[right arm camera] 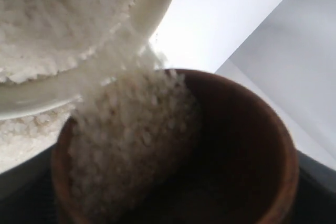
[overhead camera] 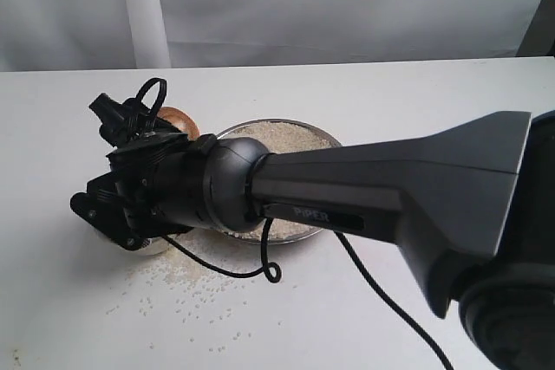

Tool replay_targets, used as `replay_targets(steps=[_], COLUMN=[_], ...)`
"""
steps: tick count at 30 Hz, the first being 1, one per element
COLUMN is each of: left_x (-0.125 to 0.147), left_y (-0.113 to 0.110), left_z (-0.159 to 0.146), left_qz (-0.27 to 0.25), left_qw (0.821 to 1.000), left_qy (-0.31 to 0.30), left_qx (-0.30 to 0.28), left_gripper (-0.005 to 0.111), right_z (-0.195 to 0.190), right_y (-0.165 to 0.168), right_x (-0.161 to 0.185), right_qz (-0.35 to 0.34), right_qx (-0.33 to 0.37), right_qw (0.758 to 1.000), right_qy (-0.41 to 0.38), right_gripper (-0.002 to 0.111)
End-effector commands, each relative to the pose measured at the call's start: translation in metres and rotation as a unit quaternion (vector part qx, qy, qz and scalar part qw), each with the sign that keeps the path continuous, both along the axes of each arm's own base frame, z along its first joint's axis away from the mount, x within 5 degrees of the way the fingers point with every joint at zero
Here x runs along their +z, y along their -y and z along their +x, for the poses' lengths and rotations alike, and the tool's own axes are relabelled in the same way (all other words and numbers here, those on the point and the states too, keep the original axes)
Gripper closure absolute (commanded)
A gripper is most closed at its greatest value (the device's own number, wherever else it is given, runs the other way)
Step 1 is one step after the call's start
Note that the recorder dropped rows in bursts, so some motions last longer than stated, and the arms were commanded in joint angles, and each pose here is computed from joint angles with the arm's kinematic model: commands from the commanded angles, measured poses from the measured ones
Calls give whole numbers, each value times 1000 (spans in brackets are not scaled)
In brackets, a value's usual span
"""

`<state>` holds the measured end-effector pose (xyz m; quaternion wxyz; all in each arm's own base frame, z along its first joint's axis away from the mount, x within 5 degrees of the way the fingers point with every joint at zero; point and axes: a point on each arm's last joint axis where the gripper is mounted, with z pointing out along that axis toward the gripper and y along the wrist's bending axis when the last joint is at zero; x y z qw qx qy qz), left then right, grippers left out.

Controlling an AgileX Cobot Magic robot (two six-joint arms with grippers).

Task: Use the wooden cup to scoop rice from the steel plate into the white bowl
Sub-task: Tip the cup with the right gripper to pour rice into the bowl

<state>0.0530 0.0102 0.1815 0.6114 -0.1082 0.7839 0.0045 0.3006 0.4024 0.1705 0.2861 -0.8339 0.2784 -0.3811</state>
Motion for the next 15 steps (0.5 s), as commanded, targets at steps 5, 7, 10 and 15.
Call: replay_targets(steps=[5,7,10,15], left_x=[2,2,2,2], left_y=[1,1,1,1], left_z=[0,0,0,0], left_qz=[-3,-3,-3,-3], left_qw=[1000,1000,1000,1000], left_qy=[6,6,6,6], left_qx=[-3,-3,-3,-3], left_gripper=[107,107,107,107], right_z=[0,-4,-6,-8], right_y=[-1,-4,-7,-9], right_x=[5,6,8,12], right_qz=[-19,-23,-35,-59], right_qx=[3,10,18,27], right_qw=[999,999,998,994], right_qy=[30,37,55,91], right_gripper=[108,108,108,108])
